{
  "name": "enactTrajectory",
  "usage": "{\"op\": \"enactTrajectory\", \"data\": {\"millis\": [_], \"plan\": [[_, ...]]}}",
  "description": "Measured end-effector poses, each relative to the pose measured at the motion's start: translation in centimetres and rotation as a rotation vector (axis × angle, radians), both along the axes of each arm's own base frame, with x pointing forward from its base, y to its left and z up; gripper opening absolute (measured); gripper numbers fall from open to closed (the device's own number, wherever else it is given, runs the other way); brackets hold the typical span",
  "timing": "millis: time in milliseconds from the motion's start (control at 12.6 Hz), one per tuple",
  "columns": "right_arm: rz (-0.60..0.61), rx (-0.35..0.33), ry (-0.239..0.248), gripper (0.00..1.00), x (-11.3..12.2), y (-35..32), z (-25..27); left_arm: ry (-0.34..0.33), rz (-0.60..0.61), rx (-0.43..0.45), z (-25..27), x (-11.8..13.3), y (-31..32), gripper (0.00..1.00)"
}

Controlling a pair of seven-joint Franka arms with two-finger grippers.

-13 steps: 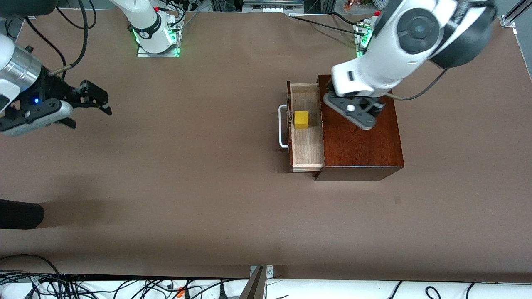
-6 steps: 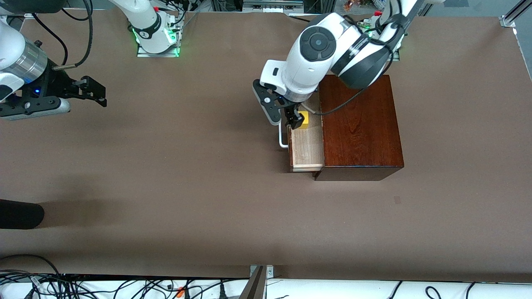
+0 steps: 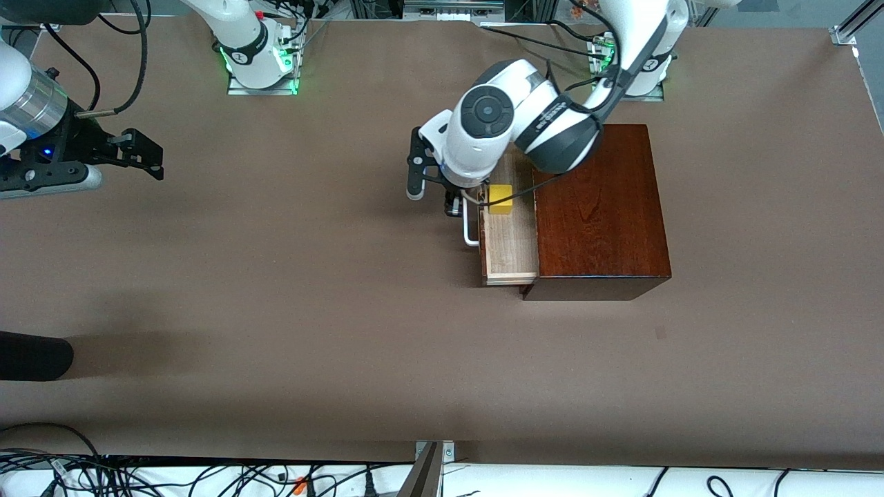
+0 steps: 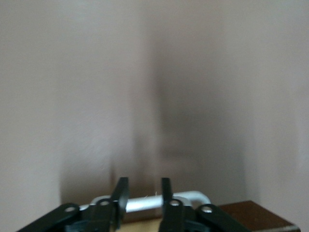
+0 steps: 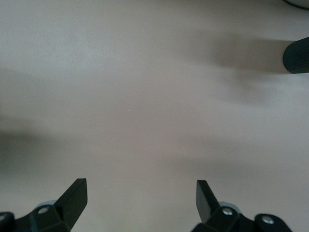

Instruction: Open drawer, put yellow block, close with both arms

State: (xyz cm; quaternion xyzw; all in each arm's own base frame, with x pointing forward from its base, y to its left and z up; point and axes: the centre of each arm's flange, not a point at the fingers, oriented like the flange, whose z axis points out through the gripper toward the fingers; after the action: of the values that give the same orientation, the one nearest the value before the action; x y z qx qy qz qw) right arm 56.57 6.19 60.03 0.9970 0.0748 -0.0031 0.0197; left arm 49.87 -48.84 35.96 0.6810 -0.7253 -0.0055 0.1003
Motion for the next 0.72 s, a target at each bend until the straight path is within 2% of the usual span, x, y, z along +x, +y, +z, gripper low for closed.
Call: {"op": "enactTrajectory", "data": {"millis": [159, 239, 557, 716], "plan": [[-0.006, 0.0, -0.002, 1.0, 0.0, 0.0, 0.1, 0.021, -0.024, 0.019, -2.4, -0.7, -0.8, 0.05], [-0.008, 0.0, -0.003, 1.0, 0.0, 0.0, 0.1, 0.015, -0.036, 0.039, -3.2, -0.5, -0.6, 0.01], [-0.041, -0.001, -0.003, 1.0, 0.2, -1.5, 0.1, -0.02, -0.066, 0.112, -5.3, 0.4, 0.4, 0.01], [-0.047, 0.0, -0.002, 1.0, 0.2, -1.8, 0.1, -0.018, -0.068, 0.116, -5.3, 0.5, 0.5, 0.01]]}}
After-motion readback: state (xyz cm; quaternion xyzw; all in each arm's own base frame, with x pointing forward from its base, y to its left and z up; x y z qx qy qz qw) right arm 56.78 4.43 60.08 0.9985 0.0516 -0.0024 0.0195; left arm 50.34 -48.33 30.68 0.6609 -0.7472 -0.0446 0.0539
